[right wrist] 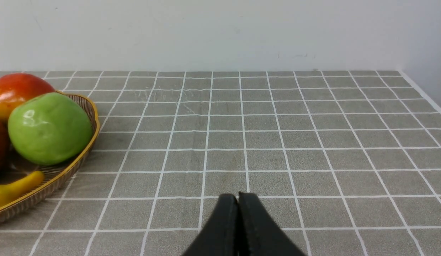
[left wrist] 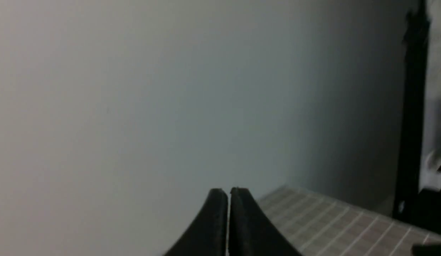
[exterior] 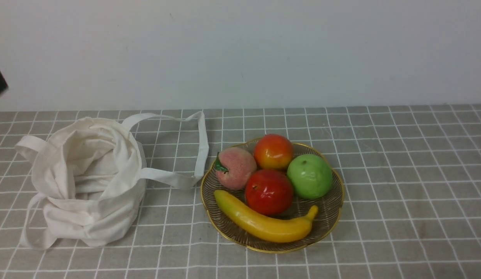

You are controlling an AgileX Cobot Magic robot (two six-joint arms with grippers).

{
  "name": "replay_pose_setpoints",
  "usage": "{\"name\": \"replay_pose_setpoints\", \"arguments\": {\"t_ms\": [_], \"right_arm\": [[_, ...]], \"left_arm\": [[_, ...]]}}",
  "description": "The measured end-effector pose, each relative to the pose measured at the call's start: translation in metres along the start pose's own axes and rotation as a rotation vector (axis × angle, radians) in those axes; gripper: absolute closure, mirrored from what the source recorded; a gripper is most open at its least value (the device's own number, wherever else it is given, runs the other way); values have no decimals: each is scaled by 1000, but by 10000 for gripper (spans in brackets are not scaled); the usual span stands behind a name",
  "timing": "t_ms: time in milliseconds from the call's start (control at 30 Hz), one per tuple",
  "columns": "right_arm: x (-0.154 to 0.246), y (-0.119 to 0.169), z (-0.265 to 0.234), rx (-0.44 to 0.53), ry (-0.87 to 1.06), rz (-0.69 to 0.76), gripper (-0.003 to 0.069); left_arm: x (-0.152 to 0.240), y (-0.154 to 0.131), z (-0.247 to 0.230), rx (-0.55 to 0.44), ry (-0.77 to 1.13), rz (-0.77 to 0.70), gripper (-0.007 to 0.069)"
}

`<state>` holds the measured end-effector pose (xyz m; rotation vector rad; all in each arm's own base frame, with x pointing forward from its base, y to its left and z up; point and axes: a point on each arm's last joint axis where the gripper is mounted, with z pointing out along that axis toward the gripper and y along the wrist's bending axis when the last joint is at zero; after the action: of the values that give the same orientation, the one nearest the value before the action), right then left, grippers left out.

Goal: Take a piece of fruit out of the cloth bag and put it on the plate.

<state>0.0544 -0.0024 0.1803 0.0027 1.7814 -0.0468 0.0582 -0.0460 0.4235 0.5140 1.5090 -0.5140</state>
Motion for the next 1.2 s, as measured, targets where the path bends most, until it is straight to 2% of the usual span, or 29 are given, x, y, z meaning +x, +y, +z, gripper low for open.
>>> {"name": "replay_pose_setpoints", "arguments": {"t_ms": [67,100,133,233,400,633,900,1200], "right_arm": [[0,0,0,0,0,0,676],[0,0,0,0,0,0,676],[0,0,0,0,0,0,676],[0,0,0,0,0,0,676],[0,0,0,0,0,0,676],[0,0,0,0,0,0,676],[0,0,0,0,0,0,676],[0,0,0,0,0,-1,676]], "left_arm": [[14,11,-4,-142,82,-62,633],[15,12,-3,-154,87,-67,633],[22,17,-8,-238,92,-95,633],[41,22,-18,-348,87,-101,633],[83,26,-27,-465,88,-38,633],[178,31,-38,-664,181,-52,633],[249,34,-36,-684,324,-110,633],[253,35,-35,-681,311,-104,633]]}}
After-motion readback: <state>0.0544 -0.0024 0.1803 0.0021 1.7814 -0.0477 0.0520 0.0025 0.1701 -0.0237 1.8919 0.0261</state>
